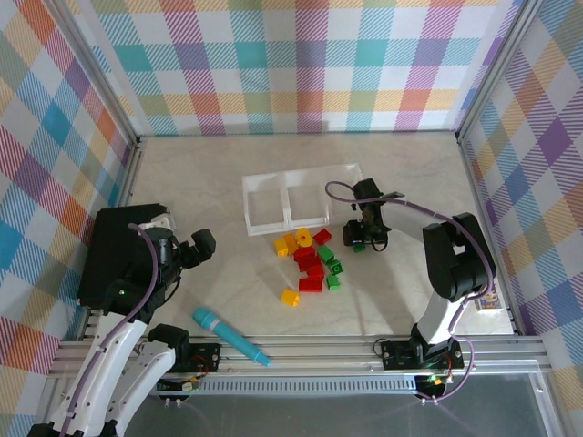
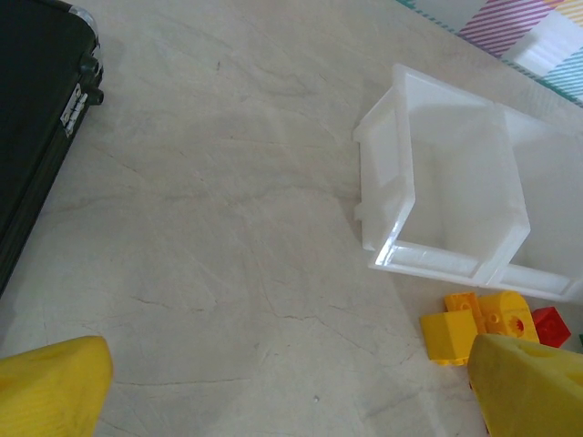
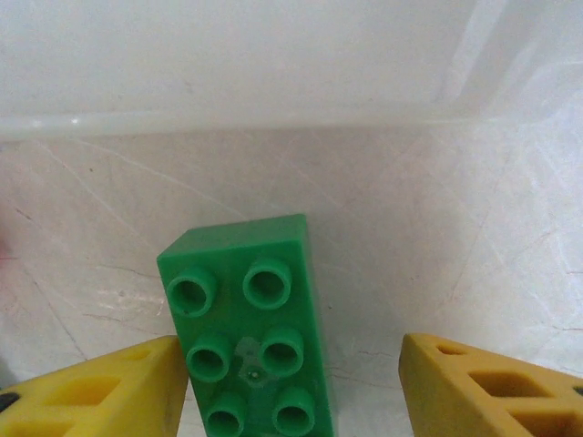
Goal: Sort the legos into containers by color
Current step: Pick up the lego from the center of the table.
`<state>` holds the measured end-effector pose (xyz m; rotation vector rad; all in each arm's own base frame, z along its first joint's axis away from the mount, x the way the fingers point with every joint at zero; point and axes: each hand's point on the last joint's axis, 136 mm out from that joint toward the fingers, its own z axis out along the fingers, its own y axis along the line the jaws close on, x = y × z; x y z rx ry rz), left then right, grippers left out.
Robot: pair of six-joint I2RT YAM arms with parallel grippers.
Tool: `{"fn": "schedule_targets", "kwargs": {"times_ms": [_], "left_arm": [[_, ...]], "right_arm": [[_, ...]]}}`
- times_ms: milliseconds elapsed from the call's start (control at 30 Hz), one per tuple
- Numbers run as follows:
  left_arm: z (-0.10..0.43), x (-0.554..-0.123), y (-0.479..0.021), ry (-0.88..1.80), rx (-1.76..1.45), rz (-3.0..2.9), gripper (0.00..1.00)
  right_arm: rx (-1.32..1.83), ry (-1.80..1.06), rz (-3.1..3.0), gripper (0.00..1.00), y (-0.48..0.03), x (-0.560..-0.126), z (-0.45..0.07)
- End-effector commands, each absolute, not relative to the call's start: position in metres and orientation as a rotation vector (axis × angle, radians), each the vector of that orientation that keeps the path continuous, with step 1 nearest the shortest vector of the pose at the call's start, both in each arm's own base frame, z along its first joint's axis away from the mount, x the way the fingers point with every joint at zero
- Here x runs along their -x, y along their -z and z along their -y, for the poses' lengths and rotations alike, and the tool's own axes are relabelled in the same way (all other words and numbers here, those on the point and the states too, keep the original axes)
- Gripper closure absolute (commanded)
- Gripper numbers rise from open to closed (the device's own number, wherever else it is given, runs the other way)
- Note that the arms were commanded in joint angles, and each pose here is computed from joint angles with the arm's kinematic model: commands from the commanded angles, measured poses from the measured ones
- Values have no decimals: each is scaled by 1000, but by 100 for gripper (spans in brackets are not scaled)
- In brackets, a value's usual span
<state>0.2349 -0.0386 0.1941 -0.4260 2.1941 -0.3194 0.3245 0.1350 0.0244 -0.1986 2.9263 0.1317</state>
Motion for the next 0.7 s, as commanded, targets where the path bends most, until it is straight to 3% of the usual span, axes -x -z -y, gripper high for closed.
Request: {"fn": "schedule_targets", "kwargs": {"times_ms": [0, 433, 667], "left_arm": [[44, -234, -198, 356, 415, -2193, 0], [43, -233, -199, 357, 429, -2181, 0], [45, -231, -203, 379, 419, -2169, 0]], "right_arm": [[249, -107, -2926, 39, -22, -326, -139], [313, -47, -2957, 70, -24, -311, -142], [247, -167, -2811, 73, -94, -321, -153]]}}
